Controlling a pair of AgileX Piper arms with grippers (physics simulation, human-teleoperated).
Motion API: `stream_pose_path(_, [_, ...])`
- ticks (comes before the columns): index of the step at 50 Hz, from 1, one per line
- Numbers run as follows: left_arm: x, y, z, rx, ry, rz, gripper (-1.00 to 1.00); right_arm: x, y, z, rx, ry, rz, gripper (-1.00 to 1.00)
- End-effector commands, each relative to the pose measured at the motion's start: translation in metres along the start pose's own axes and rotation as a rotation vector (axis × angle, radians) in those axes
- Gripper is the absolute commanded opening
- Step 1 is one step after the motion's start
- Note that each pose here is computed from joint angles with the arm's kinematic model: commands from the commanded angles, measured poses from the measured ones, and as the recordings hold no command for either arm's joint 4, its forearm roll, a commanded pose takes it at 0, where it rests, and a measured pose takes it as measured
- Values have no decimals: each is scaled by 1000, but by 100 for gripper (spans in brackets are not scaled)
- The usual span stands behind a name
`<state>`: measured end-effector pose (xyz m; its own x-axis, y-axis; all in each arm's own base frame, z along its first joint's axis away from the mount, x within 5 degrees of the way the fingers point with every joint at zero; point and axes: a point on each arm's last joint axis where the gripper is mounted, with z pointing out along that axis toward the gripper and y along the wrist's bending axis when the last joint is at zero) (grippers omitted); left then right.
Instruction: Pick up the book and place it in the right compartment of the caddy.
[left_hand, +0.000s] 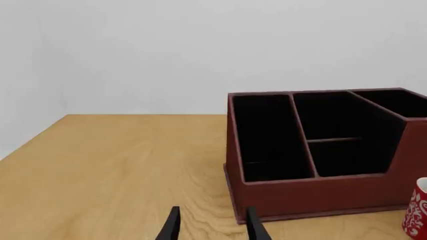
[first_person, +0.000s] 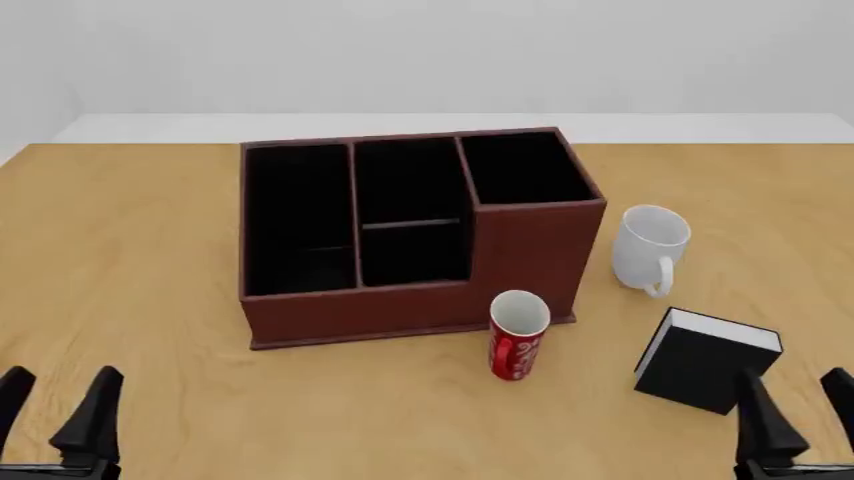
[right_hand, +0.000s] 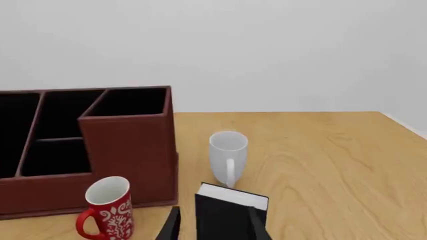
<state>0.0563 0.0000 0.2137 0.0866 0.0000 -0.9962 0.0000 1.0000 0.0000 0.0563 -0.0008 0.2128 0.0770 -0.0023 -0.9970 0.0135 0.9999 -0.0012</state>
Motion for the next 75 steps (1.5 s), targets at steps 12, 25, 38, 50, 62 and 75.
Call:
stream_pose_path(12, [-1,0,0,0,1,0,100,-21,4,12,-59,26,-17,100])
stream_pose_path(25, [-1,0,0,0,1,0,100,-49,11,38,-131,121,-145,100])
stream_pose_path(38, [-1,0,0,0,1,0,100,-67,16,51,-197,225,-330,100])
stream_pose_path(50, [-1,0,0,0,1,0,100,-93,15,60,-215,297,-457,100])
stream_pose_path(62, [-1,0,0,0,1,0,100,-117,21,74,-296,383,-577,100])
stream_pose_path(75, [-1,0,0,0,1,0,100,-142,27,91,-353,470,-629,100])
